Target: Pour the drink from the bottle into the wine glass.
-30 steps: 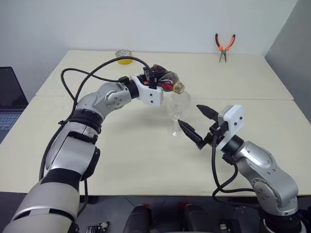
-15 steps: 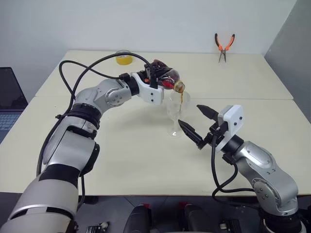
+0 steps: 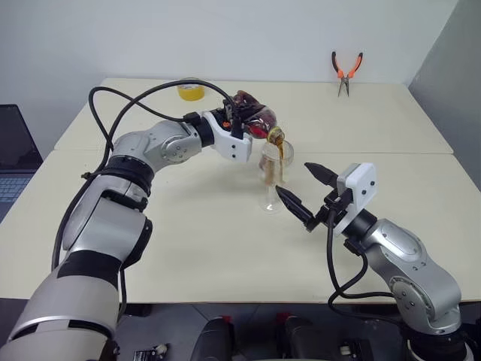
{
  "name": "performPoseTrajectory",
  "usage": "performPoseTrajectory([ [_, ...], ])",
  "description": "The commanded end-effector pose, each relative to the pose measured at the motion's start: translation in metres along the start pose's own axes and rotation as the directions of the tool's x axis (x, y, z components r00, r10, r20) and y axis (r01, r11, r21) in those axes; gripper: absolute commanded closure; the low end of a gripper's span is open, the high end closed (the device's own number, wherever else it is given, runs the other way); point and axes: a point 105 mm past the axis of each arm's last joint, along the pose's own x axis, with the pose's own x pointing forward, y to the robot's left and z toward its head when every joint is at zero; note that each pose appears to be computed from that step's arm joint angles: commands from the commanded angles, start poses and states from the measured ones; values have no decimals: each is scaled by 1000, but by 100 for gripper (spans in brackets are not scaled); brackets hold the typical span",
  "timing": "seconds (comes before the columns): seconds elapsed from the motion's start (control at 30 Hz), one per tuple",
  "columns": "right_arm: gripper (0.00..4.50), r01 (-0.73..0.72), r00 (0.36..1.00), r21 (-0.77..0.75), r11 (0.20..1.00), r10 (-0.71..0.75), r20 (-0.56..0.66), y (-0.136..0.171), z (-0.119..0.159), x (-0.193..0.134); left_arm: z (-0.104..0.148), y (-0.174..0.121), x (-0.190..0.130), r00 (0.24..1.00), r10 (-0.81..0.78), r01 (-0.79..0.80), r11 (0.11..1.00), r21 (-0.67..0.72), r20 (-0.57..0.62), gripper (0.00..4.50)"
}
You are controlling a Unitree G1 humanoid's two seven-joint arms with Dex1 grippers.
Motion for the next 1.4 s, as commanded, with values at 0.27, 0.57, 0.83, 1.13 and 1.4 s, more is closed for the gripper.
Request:
performPoseTrajectory([
  [0.27, 0, -5, 999, -22, 1000, 5, 35, 3, 8, -1, -1, 28, 0, 997, 73, -73, 996, 57, 13, 374],
  [0.57, 0, -5, 999, -22, 1000, 5, 33, 4, 8, -1, 0, 37, 0, 994, 108, -110, 992, 66, 25, 374],
  [0.83, 0, -4, 1000, -18, 1000, 5, 29, 4, 6, -2, -1, 37, -1, 994, 109, -110, 991, 74, 20, 374],
  [1.13, 0, -8, 1000, -15, 1000, 8, 30, 5, 6, -2, -3, 36, -3, 995, 103, -104, 991, 82, 12, 374],
  [1.4, 0, -10, 1000, -13, 1000, 10, 30, 5, 5, -2, -6, 37, -6, 995, 104, -103, 991, 88, 0, 374],
])
